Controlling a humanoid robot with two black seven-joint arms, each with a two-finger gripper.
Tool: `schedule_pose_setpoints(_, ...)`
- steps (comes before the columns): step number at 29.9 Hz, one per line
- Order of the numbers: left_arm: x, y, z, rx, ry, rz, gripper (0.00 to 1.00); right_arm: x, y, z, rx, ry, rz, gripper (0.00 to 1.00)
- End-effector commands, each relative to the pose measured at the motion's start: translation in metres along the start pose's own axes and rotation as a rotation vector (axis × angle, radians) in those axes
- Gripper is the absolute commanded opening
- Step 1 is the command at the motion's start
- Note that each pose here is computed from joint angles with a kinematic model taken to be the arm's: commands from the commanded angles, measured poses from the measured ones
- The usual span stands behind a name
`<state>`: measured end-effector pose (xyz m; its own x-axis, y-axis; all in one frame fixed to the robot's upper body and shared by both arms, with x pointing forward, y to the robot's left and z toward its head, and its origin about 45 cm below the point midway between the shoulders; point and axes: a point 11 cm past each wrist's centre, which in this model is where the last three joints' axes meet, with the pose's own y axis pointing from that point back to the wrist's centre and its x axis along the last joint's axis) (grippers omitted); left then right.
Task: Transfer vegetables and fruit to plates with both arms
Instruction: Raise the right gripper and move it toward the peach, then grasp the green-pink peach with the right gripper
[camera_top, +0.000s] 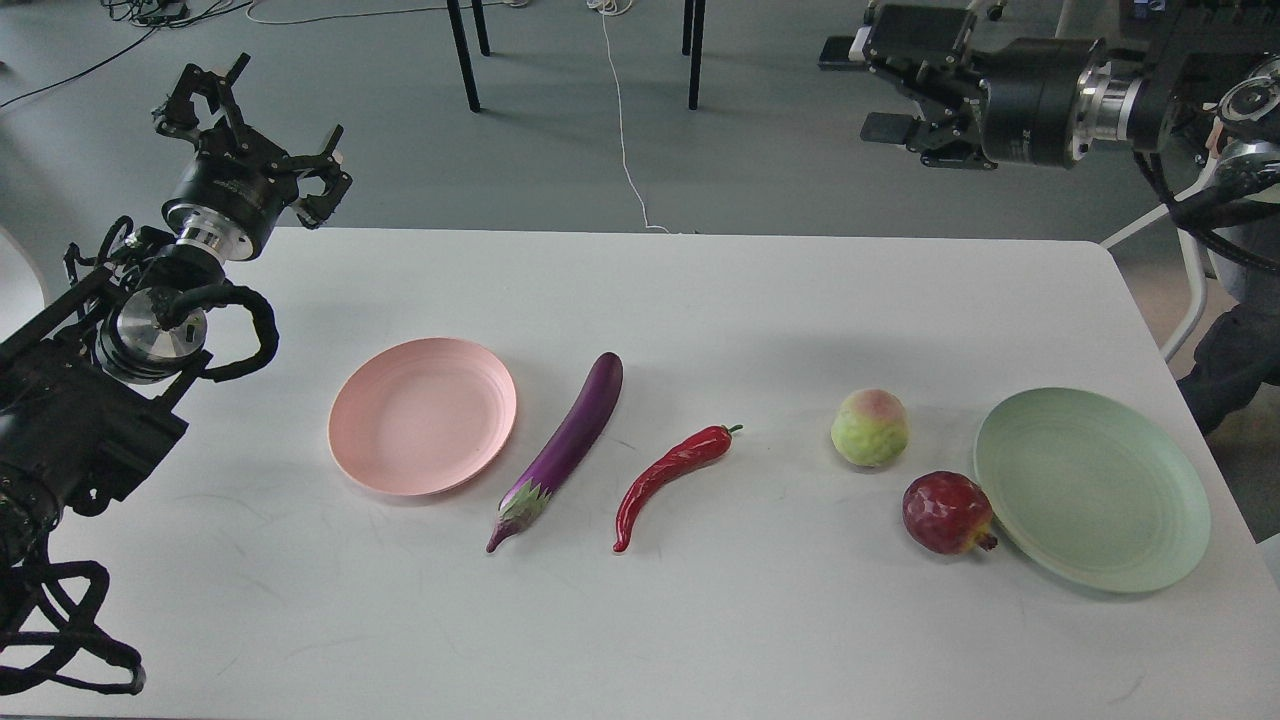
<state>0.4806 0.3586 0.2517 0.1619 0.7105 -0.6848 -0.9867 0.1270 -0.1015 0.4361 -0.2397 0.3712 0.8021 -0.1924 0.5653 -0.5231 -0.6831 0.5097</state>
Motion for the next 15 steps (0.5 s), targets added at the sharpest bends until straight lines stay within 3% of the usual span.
schedule_pose_setpoints(1, 0.002, 0.002, 0.0, -0.001, -0.001, 0.005, 0.98, -0.025, -0.017, 0.009, -0.141, 0.222, -0.175, 0.99)
schedule_pose_setpoints(7, 0.004, 0.002, 0.002, -0.006, -0.004, 0.005, 0.98, -0.057, -0.04, 0.039, -0.302, 0.498, -0.335, 0.99)
schedule_pose_setpoints(15, 0.004, 0.003, 0.005, -0.013, -0.003, 0.001, 0.98, -0.087, -0.036, 0.097, -0.394, 0.531, -0.386, 0.99)
